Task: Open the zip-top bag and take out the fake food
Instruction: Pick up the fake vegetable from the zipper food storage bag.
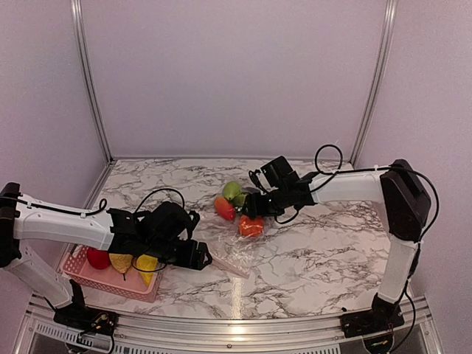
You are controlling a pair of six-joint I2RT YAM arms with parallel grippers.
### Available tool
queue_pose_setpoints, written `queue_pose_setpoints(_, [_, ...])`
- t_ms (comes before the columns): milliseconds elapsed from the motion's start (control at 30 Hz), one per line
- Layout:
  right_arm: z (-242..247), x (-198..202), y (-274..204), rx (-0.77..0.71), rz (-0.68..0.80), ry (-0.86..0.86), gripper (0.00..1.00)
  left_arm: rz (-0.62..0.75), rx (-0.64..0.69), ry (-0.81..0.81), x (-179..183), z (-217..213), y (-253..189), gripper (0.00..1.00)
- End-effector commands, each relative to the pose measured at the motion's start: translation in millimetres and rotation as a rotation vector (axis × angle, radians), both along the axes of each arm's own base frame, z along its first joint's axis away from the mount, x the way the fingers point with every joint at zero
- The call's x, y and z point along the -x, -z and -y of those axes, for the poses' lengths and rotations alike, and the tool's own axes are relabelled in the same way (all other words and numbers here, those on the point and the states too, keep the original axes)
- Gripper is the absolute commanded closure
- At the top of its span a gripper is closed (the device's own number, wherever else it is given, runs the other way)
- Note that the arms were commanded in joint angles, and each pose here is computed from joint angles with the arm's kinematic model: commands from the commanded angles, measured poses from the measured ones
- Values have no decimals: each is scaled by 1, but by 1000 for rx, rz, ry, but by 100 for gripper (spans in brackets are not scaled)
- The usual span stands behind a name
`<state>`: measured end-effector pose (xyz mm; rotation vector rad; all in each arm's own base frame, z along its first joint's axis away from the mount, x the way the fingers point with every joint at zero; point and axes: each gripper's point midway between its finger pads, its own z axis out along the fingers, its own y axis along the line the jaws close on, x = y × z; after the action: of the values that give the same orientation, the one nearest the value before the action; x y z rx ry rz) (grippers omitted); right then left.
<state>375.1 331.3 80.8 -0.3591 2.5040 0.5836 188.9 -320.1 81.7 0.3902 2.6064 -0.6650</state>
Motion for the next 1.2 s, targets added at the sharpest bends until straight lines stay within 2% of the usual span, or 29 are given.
queue_pose_setpoints(0, [15, -1, -23, 5, 32, 41, 33, 6, -2, 34, 2, 5, 6, 21])
queue_pose_setpoints(133, [19, -1, -31, -2, 40, 52, 35, 8, -3, 38, 3, 6, 8, 22])
queue_pose_setpoints(567, [19, 21, -17, 8, -3, 62, 80, 2, -2, 25, 7, 3, 13, 27])
queue_pose_setpoints(1167, [16, -9, -1, 8, 3, 92, 81, 12, 9, 22, 7, 5, 8, 28])
